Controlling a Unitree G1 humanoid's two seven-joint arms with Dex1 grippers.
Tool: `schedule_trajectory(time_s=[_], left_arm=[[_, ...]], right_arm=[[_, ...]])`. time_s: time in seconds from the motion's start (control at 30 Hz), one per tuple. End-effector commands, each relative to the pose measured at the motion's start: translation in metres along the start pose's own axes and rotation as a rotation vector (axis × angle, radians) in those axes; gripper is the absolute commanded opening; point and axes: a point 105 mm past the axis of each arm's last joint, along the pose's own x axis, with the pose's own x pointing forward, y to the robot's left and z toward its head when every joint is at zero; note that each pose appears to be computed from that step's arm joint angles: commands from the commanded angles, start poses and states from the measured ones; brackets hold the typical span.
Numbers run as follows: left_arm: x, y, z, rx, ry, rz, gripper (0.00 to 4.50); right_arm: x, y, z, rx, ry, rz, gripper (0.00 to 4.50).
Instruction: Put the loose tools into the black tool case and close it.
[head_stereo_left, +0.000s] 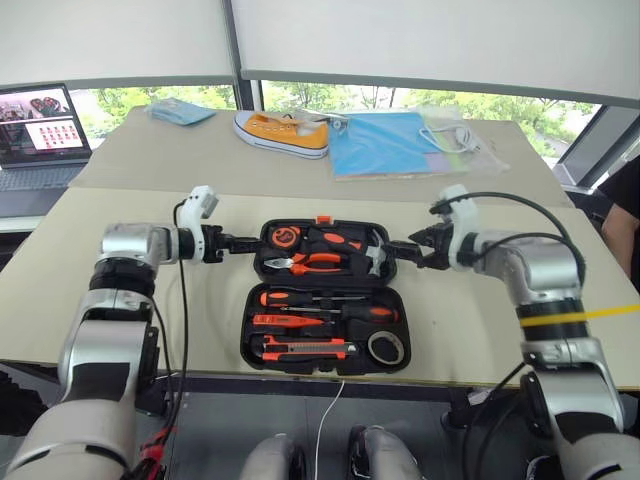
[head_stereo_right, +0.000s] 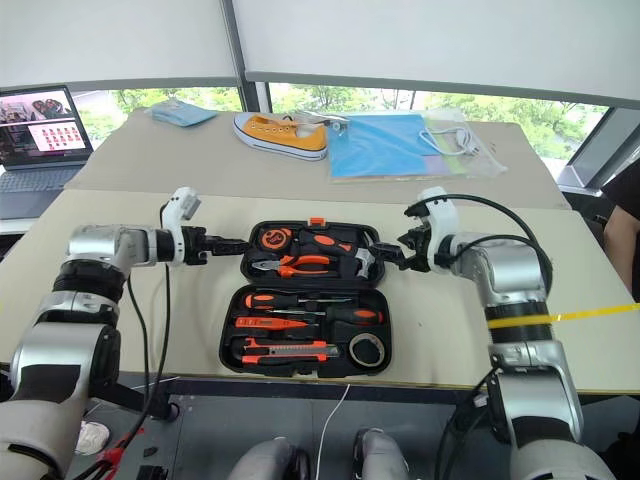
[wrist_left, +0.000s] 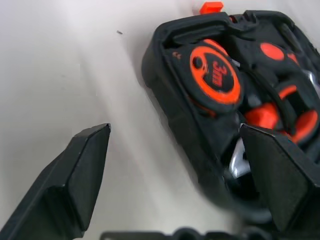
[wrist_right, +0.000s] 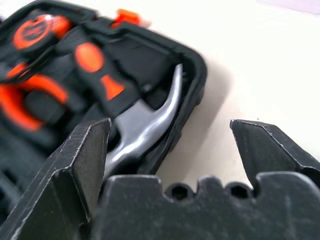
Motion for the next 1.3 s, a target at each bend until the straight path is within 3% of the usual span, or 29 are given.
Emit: schedule_trajectory(time_s=[0.03, 0.13, 0.27, 0.3, 0.43, 0.5, 0.6, 0.73, 0.87, 1.03, 1.17, 1.3], left_arm=[[0.002, 0.001, 0.005, 0.036, -0.005, 0.025, 4.50], [0.007, 0.003, 0.000, 0.017, 0.004, 0.034, 3.87], [0.009, 0.003, -0.002, 0.011, 0.010, 0.031, 2.48], [0.009, 0.002, -0.003, 0.008, 0.011, 0.029, 1.91], [0.009, 0.002, -0.004, -0.002, 0.011, 0.018, 0.79], [0.009, 0.001, -0.005, -0.007, 0.010, 0.012, 0.12], [0.009, -0.004, 0.002, 0.011, -0.030, -0.019, 0.05], [0.005, -0.012, 0.044, 0.229, -0.259, 0.006, 0.05], [-0.004, -0.031, 0.082, 0.298, -0.473, -0.023, 0.05], [-0.004, -0.036, 0.087, 0.451, -0.544, 0.018, 0.05], [-0.005, -0.035, 0.092, 0.508, -0.592, 0.080, 0.05], [0.001, -0.036, 0.077, 0.663, -0.589, 0.148, 0.05]], right_arm=[[0.005, -0.006, 0.003, 0.025, -0.003, -0.030, 4.00], [0.012, -0.005, -0.009, 0.023, 0.035, -0.032, 3.26], [0.017, -0.004, -0.017, 0.031, 0.055, -0.038, 1.90], [0.017, -0.004, -0.018, 0.032, 0.056, -0.039, 1.35], [0.018, -0.001, -0.018, 0.035, 0.052, -0.029, 0.17], [0.019, 0.004, -0.017, 0.031, 0.049, -0.014, 0.00], [0.019, 0.010, -0.007, 0.013, 0.017, 0.006, 0.00], [0.014, 0.018, 0.030, -0.111, -0.123, 0.002, 0.00], [0.001, 0.018, 0.070, -0.153, -0.302, -0.059, 0.00], [-0.015, 0.015, 0.092, -0.262, -0.450, -0.148, 0.00], [-0.023, 0.010, 0.089, -0.347, -0.502, -0.211, 0.00], [-0.032, 0.006, 0.074, -0.529, -0.553, -0.299, 0.00]])
